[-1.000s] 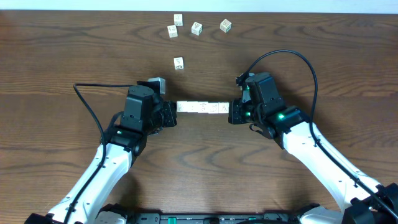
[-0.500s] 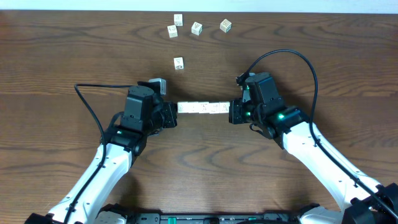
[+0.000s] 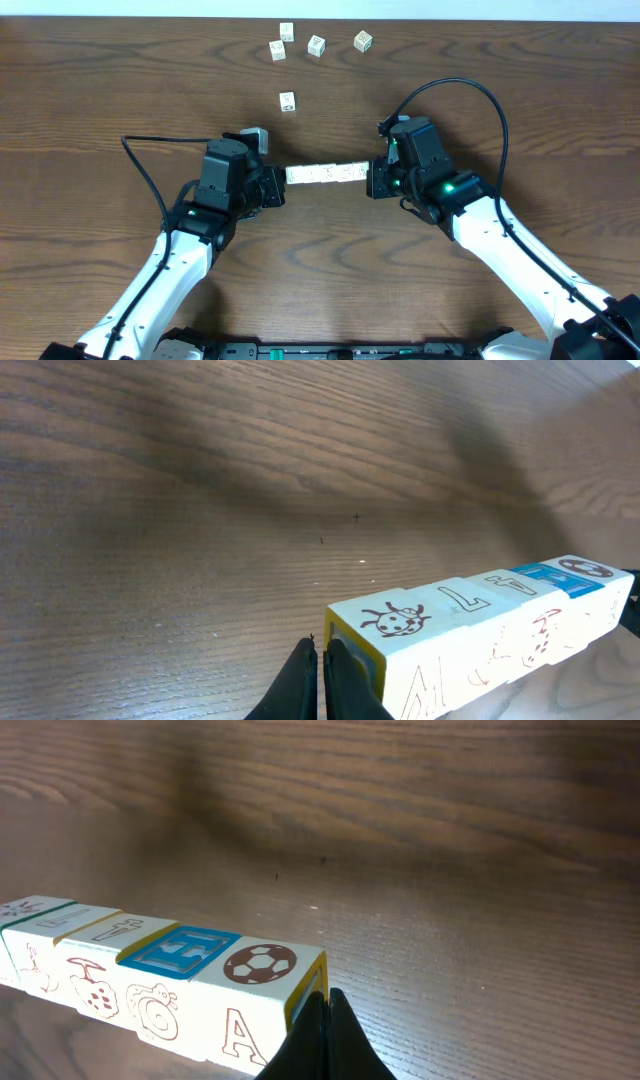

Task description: Lift 5 blocks

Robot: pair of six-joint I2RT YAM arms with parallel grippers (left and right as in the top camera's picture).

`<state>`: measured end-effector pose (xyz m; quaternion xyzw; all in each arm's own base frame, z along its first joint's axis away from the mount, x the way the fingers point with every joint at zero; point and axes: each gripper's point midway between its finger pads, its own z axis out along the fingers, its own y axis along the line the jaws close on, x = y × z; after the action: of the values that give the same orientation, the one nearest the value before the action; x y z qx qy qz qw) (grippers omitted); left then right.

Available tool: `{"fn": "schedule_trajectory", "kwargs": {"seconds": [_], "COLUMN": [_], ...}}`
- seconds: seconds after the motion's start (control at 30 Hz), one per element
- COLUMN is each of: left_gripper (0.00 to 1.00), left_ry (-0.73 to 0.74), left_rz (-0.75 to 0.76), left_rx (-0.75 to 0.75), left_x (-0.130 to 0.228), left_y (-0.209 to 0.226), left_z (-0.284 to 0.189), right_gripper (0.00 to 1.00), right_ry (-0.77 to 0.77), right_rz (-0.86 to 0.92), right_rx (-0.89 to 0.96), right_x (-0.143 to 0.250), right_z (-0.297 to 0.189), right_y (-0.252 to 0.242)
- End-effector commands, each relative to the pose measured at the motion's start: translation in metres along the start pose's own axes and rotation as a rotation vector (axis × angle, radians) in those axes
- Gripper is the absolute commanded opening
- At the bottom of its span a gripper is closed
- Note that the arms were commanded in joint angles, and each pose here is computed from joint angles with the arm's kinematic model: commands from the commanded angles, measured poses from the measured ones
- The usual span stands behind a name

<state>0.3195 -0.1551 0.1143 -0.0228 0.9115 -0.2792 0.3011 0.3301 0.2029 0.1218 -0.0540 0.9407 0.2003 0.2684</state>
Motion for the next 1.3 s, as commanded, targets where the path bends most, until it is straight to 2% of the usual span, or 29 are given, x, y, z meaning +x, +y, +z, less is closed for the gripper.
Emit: {"fn": "schedule_trajectory", "kwargs": {"seconds": [0.0,0.53,0.97,1.27], "left_gripper": [0.07,0.07,0.07,0.07], "left_ry": [0.077,0.077,0.077,0.077], "left_rz": [0.057,0.056,0.056,0.057], "left_rx": [0.262,0.261,0.261,0.261], "left_x": [0.006,0.006,0.006,0.006], "left_y": [-0.065,-0.065,-0.065,-0.065], "left_z": [-0.009,-0.009,-0.009,-0.009], "right_gripper": [0.01,0.01,0.01,0.01], "right_ry": [0.07,0.103,0.135,0.147], "right_rz": [-0.089,-0.008,-0.099,-0.098], "right_rx": [-0.296,-0.33,-0.386,-0.379], "right_x": [0.012,0.015,0.025,0.028], "right_z": [-0.013,-0.015,-0.019,-0.019], "right_y": [0.079,0.085,0.092,0.09]}}
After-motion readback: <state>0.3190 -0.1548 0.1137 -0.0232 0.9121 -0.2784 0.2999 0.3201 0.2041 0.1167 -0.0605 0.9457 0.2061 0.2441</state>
